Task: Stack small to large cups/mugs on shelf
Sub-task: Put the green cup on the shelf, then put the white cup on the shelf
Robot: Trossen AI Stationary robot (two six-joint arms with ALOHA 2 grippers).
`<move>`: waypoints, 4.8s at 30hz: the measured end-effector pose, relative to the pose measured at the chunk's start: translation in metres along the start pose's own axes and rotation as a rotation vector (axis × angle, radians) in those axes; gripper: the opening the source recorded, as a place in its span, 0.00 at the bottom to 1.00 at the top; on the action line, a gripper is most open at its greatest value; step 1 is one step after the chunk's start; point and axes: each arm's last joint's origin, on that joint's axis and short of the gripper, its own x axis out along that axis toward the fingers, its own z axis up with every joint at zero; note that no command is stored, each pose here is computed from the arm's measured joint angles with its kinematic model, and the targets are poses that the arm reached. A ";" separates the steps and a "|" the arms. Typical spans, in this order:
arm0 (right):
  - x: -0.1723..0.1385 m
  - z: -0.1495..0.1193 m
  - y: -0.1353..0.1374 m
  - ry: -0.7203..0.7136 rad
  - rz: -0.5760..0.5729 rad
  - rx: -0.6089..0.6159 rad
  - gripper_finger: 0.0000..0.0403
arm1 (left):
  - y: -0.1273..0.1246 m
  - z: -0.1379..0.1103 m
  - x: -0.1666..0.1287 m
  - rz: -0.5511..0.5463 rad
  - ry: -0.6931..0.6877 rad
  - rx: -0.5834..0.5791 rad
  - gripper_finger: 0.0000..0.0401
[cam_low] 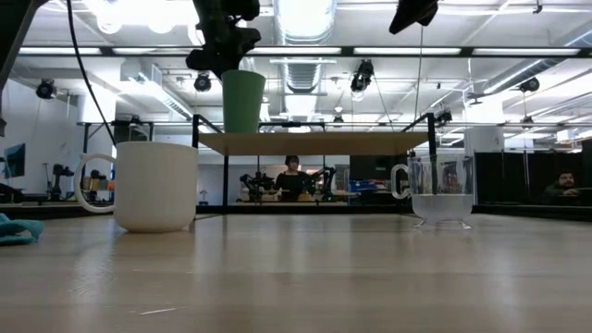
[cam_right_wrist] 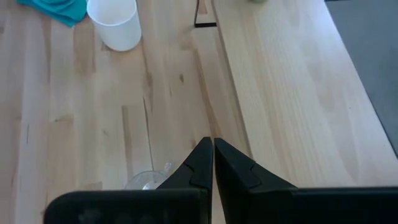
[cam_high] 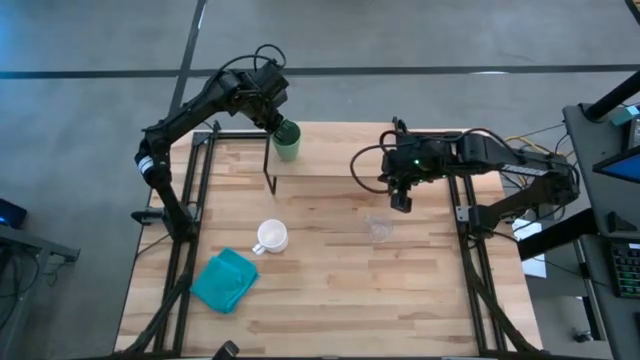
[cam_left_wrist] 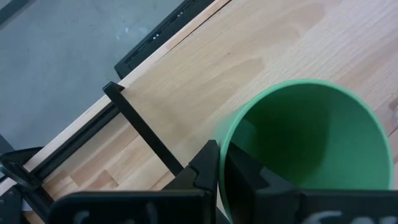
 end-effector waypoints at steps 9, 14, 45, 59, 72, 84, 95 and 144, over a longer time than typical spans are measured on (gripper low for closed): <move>0.000 0.000 0.000 0.000 0.000 0.000 0.02 | -0.001 0.002 0.000 -0.005 -0.023 -0.002 0.09; -0.001 0.000 0.000 0.000 0.000 0.000 0.02 | -0.001 0.005 0.000 -0.011 -0.051 -0.004 0.18; 0.000 0.000 0.002 0.002 0.069 0.027 0.02 | -0.002 -0.060 -0.150 -0.274 -0.308 -0.057 0.24; 0.032 0.009 0.004 0.055 0.065 0.064 0.21 | -0.017 -0.072 -0.153 -0.285 -0.283 0.024 0.24; 0.079 0.042 0.050 -0.160 0.269 -0.282 0.30 | -0.018 -0.072 -0.152 -0.273 -0.292 0.111 0.24; 0.139 0.055 0.089 -0.203 0.328 -0.376 0.31 | -0.010 -0.083 -0.168 -0.291 -0.347 0.144 0.24; 0.130 0.079 0.091 -0.303 0.342 -0.427 0.28 | -0.011 -0.089 -0.159 -0.282 -0.219 0.165 0.24; -0.113 0.037 0.035 -0.745 0.496 -0.032 0.24 | -0.105 -0.204 0.003 -0.270 0.278 0.032 0.24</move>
